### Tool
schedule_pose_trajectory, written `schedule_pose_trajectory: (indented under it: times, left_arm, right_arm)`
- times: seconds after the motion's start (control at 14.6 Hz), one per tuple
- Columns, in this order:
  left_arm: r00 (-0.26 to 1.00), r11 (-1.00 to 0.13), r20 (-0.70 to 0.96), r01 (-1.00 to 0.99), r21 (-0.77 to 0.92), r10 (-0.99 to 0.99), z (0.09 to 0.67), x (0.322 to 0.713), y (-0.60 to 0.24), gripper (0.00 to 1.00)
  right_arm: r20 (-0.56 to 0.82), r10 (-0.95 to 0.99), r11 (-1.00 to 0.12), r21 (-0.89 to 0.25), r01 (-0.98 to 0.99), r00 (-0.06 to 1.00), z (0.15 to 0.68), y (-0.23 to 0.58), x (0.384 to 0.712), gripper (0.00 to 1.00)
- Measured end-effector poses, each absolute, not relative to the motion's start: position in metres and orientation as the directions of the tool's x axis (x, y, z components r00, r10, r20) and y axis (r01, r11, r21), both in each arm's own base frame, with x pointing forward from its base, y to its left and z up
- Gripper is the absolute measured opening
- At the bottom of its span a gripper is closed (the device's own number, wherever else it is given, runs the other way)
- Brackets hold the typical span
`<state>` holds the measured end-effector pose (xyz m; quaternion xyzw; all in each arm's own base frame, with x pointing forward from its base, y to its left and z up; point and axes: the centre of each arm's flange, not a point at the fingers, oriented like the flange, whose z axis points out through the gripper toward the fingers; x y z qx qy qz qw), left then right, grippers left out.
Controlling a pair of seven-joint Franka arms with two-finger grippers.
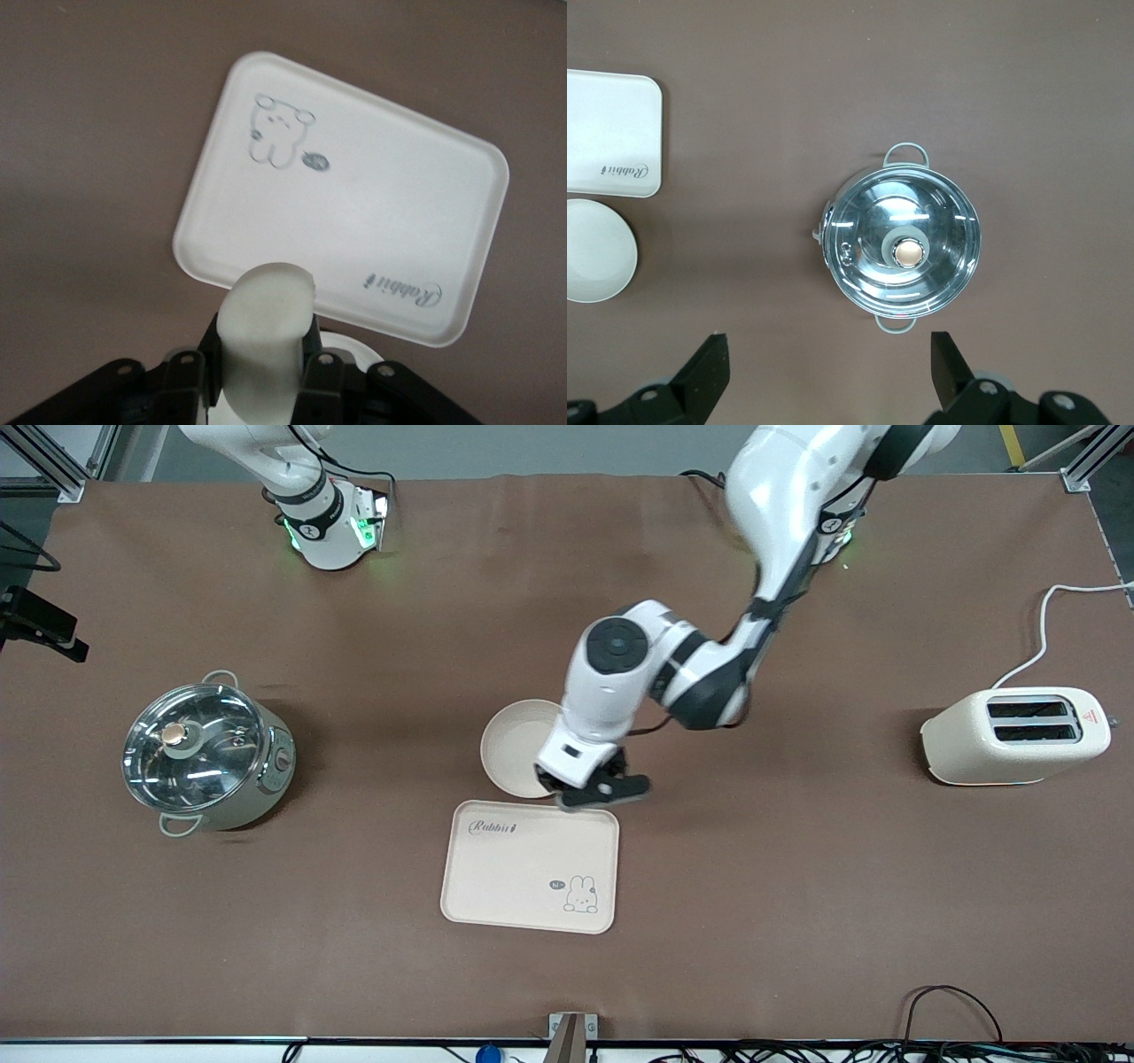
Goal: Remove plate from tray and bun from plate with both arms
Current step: 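Lift the bun and carry it toward the toaster with the left gripper, then lower the bun onto the table beside the toaster and open the left gripper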
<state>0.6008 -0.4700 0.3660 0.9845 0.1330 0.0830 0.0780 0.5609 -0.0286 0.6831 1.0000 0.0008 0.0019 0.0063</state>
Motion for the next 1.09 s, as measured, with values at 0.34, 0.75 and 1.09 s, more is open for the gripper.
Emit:
schedule_pose_trajectory:
  times: [0.34, 0.75, 1.09]
  left_arm:
    - [0.931, -0.935, 0.097, 0.349, 0.056, 0.353, 0.412, 0.645, -0.347, 0.4]
    - [0.928, -0.927, 0.005, 0.372, -0.054, 0.372, 0.356, 0.669, -0.212, 0.4]
    - [0.913, -0.907, -0.015, 0.404, -0.117, 0.408, 0.257, 0.671, -0.147, 0.41]
  right_arm:
    - [0.005, 0.006, -1.0, 0.012, 0.006, 1.0, 0.684, -0.026, 0.56, 1.0]
    - [0.007, 0.021, -1.0, 0.011, 0.021, 1.0, 0.685, -0.018, 0.56, 1.0]
    - [0.002, 0.022, -1.0, 0.01, 0.022, 1.0, 0.686, -0.017, 0.558, 1.0]
